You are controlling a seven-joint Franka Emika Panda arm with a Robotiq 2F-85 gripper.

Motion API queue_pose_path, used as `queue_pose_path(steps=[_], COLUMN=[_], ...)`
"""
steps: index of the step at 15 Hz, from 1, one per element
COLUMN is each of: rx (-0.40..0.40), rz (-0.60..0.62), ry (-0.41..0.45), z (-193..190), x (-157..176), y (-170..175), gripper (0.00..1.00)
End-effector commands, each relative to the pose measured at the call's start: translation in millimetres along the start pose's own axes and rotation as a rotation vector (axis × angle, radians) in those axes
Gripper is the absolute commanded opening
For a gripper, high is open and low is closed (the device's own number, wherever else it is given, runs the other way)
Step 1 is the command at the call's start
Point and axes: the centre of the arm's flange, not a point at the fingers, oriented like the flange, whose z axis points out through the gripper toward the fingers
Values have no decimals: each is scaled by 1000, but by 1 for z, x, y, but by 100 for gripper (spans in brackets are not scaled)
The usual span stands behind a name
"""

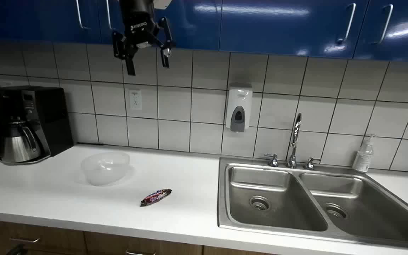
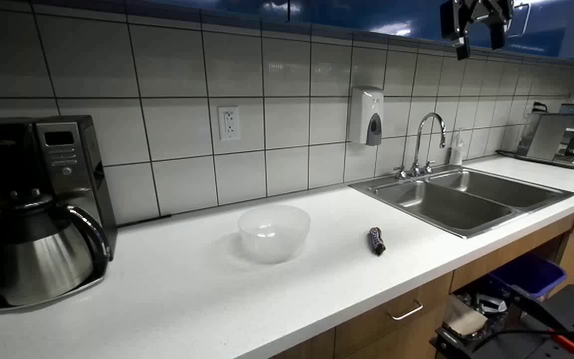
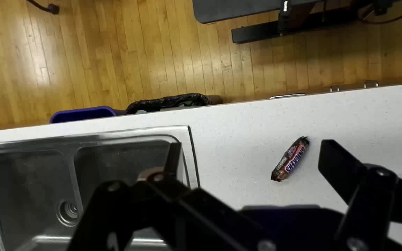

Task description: Place the snickers bar in the bowl

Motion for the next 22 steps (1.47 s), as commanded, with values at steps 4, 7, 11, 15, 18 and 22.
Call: queue_pose_path(steps=[4, 7, 11, 15, 18, 22], rx=[0, 0, 0, 0, 0, 7], rz=[0, 0, 0, 0, 35, 113], ry=[0, 0, 0, 0, 6, 25], z=[0, 0, 0, 0, 5, 17], x=[0, 0, 0, 0, 2, 6], y=[0, 0, 0, 0, -3, -6], gripper=[100, 100, 100, 100, 100, 100])
